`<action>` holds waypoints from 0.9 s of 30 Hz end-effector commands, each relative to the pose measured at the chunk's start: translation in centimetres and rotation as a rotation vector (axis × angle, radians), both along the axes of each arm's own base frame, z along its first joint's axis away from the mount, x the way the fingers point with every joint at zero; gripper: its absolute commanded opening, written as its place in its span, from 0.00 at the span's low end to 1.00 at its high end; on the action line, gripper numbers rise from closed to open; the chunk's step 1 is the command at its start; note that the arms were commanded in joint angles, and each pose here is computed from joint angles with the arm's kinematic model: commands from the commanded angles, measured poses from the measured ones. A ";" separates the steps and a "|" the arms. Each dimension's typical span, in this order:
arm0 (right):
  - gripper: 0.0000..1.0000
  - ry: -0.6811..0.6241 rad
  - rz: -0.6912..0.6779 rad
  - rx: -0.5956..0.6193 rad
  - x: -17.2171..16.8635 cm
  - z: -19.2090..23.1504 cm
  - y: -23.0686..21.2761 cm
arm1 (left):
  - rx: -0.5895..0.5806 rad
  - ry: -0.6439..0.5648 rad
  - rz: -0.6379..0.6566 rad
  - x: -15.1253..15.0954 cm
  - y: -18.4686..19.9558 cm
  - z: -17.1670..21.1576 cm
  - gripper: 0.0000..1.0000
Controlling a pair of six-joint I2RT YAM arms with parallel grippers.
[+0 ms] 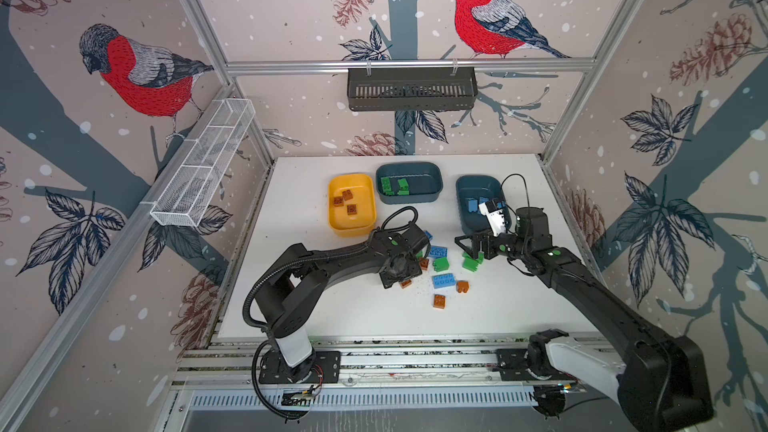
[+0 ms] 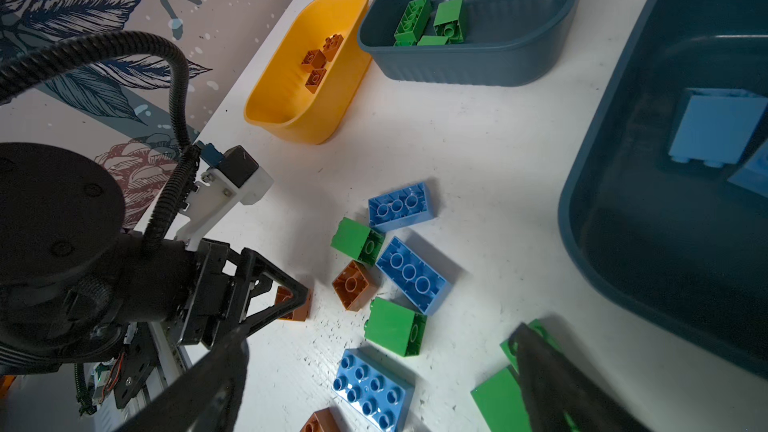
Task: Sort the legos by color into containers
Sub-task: 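Lower the left gripper onto a brown brick and grasp it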
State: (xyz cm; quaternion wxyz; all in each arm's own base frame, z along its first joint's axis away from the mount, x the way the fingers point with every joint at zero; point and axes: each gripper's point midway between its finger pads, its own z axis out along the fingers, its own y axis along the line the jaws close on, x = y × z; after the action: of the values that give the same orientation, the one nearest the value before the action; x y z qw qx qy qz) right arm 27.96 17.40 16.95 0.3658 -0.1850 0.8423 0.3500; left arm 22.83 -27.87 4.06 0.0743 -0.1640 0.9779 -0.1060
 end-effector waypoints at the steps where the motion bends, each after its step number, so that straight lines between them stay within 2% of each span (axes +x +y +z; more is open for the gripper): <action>1: 0.99 -0.017 0.013 0.020 -0.1 0.5 0.3 | 0.045 0.019 0.048 -0.3 0.6 -0.6 0.70; 12: 0.99 -0.013 0.016 0.010 -0.4 -0.1 0.1 | 0.093 0.054 0.028 -1.0 0.9 -2.5 0.47; 14: 1.00 -0.012 0.015 0.008 -0.4 -0.2 0.1 | 0.094 0.051 0.023 -0.9 0.9 -2.4 0.40; 17: 1.00 -0.014 0.016 0.009 -0.4 -0.2 0.1 | 0.098 0.046 0.008 -0.9 1.0 -2.1 0.21; 22: 0.99 -0.018 0.012 0.010 -0.1 0.1 0.1 | 0.172 -0.008 -0.049 0.3 2.1 0.5 0.20; 27: 0.99 -0.032 0.021 0.039 0.3 1.1 0.6 | 0.237 -0.145 -0.142 4.8 3.5 5.7 0.20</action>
State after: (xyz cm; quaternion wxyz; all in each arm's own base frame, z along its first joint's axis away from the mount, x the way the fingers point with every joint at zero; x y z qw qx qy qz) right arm 27.85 17.43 16.81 0.3653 -0.1860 0.8411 0.3528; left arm 26.03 -27.22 7.79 0.1201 -0.1224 0.9832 -0.0628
